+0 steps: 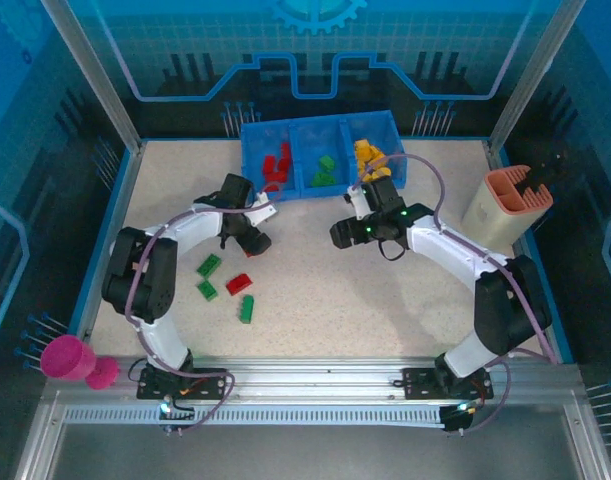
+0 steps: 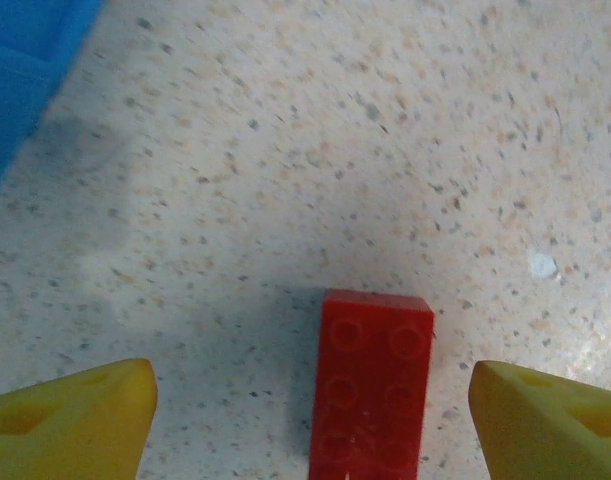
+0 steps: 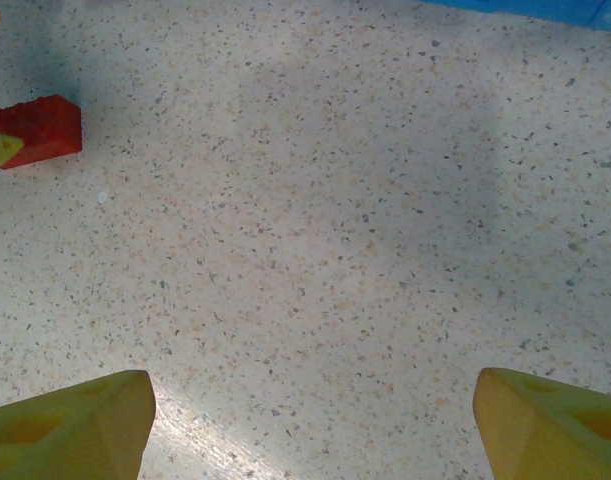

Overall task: Sort the legos into containers by color
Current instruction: Pick up the lego from the center of the table.

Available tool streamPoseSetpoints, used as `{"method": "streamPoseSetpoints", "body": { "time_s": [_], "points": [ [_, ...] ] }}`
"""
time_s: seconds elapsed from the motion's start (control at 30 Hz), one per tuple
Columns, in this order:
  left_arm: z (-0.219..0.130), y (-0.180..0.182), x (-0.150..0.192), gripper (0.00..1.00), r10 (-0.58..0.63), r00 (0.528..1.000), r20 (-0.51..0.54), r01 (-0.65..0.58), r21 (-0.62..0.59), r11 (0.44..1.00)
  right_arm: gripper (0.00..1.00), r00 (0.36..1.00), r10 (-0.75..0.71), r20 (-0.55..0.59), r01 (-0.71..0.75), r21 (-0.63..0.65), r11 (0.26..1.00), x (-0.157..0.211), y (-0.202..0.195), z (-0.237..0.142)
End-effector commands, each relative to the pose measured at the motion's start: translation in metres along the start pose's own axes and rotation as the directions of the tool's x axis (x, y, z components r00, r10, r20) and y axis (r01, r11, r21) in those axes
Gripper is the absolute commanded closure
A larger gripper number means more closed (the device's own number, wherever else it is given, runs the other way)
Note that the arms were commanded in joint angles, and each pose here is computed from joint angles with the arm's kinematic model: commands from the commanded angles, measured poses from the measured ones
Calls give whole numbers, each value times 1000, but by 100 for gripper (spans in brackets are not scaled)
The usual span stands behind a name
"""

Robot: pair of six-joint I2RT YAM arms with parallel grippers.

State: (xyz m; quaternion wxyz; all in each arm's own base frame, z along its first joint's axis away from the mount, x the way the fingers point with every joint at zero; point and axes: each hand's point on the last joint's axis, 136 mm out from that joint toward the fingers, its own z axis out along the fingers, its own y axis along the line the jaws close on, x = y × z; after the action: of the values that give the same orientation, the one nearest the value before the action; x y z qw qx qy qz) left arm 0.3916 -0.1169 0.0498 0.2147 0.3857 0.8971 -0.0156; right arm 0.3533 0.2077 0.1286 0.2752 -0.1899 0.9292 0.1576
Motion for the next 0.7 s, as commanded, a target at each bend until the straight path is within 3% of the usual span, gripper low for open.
{"method": "streamPoseSetpoints", "body": {
  "time_s": [0.0,0.2,0.3,0.37,0.43,0.47,0.67],
  "points": [
    [6,-14,20,18,35,998,-59,-33,36,999,15,1000,-19,11,19,0,1000,-11,8,-1],
    [20,-20,37,18,113,984,-136,-118,-25,993,15,1000,-14,1,14,6,1000,-11,7,5],
    [26,-20,37,23,112,982,-153,-117,-26,993,15,1000,-15,-5,15,10,1000,-10,8,7],
    [29,-20,37,34,105,981,-160,-109,-17,994,15,1000,-13,-6,13,24,1000,-10,5,7],
    [29,-21,38,60,92,980,-175,-95,-10,995,15,1000,-15,-5,15,37,999,-10,3,5],
    [29,-21,39,66,81,979,-186,-84,-7,996,15,1000,-15,-3,15,43,999,-10,2,5],
    [18,-26,33,70,20,982,-189,-15,28,999,15,1000,-18,-2,18,53,998,-10,0,4]
  ]
}}
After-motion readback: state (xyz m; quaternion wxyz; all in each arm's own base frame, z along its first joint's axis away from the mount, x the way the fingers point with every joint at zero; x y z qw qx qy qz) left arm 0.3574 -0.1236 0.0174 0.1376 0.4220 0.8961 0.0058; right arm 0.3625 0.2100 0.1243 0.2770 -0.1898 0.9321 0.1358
